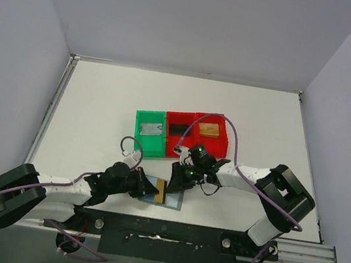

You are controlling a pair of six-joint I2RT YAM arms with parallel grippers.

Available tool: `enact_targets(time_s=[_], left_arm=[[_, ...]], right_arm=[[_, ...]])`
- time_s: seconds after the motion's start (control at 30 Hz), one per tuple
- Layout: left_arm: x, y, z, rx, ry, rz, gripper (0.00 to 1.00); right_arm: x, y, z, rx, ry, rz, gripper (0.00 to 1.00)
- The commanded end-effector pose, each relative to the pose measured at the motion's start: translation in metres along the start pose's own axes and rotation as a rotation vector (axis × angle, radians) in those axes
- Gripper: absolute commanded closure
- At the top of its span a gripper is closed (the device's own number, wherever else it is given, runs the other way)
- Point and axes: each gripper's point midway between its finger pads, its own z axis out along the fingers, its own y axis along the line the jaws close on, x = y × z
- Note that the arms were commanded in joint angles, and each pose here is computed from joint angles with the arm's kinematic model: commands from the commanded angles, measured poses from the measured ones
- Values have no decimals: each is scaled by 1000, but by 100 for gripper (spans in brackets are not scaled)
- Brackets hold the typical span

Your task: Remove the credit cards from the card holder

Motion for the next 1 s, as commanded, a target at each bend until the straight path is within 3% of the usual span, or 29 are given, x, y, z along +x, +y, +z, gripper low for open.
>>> enact_targets(time_s=[0.0, 0.1, 0.27, 0.5, 0.57, 0.73, 0.83, 0.97], left_arm=[[-19, -9, -8, -13, -80, 17, 100], [-29, -16, -17, -20, -124, 49, 100], [-44, -38, -31, 23, -180, 93, 100], [-51, -72, -39, 159, -204, 135, 100], [-54, -82, -40, 205, -214, 145, 100], [-57, -107, -46, 325, -237, 154, 100], [-61, -123, -53, 406, -263, 144, 100], [-65, -135, -61, 476, -292, 131, 100]], right_arm=[[-19, -5, -22, 41, -94, -8, 78], [-39, 13, -41, 17, -187, -48, 72], [-69, 31, -72, 11, -360, -78, 45], [-98, 18, -111, 22, -612, -41, 26], [-98, 20, -117, -6, -666, -66, 23], [-86, 47, -115, -150, -605, -151, 22], [-84, 54, -109, -200, -551, -142, 24], [-87, 74, -113, -321, -578, -182, 29]])
